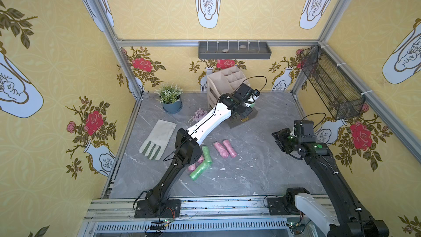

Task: Sort the rolls of trash bags by color and place them into the drawer
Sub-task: Place the roll of trash bags in the drawer.

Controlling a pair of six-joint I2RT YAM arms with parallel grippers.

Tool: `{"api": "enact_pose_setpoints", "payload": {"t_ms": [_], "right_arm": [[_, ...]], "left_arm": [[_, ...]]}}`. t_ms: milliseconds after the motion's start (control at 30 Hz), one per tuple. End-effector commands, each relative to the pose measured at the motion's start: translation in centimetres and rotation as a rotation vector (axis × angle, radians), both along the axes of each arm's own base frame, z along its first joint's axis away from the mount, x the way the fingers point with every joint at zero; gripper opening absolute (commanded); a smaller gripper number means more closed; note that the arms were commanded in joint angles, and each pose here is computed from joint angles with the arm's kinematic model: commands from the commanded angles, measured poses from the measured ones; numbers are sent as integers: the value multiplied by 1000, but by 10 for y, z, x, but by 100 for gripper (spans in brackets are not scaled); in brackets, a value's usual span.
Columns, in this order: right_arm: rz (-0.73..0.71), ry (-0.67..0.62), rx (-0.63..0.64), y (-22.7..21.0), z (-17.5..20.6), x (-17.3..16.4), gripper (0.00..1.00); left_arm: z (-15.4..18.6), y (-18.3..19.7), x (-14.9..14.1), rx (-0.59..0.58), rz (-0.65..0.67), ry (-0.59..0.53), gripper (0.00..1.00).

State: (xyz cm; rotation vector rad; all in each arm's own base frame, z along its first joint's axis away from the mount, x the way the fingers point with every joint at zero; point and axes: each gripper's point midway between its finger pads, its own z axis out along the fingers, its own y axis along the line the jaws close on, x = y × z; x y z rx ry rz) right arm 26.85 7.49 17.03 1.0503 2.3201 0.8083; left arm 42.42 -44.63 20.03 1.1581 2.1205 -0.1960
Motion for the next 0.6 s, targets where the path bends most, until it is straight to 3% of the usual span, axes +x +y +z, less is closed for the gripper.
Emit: {"api": "enact_pose_setpoints", "payload": {"t_ms": [0, 567], "right_arm": [[13, -21, 1, 1, 1, 5, 45], [6, -2, 49, -10, -13, 14, 45]], "left_arm": [[-9, -7, 7, -9, -27, -14, 10], [-50, 1, 37, 30, -3, -2, 16]]}}
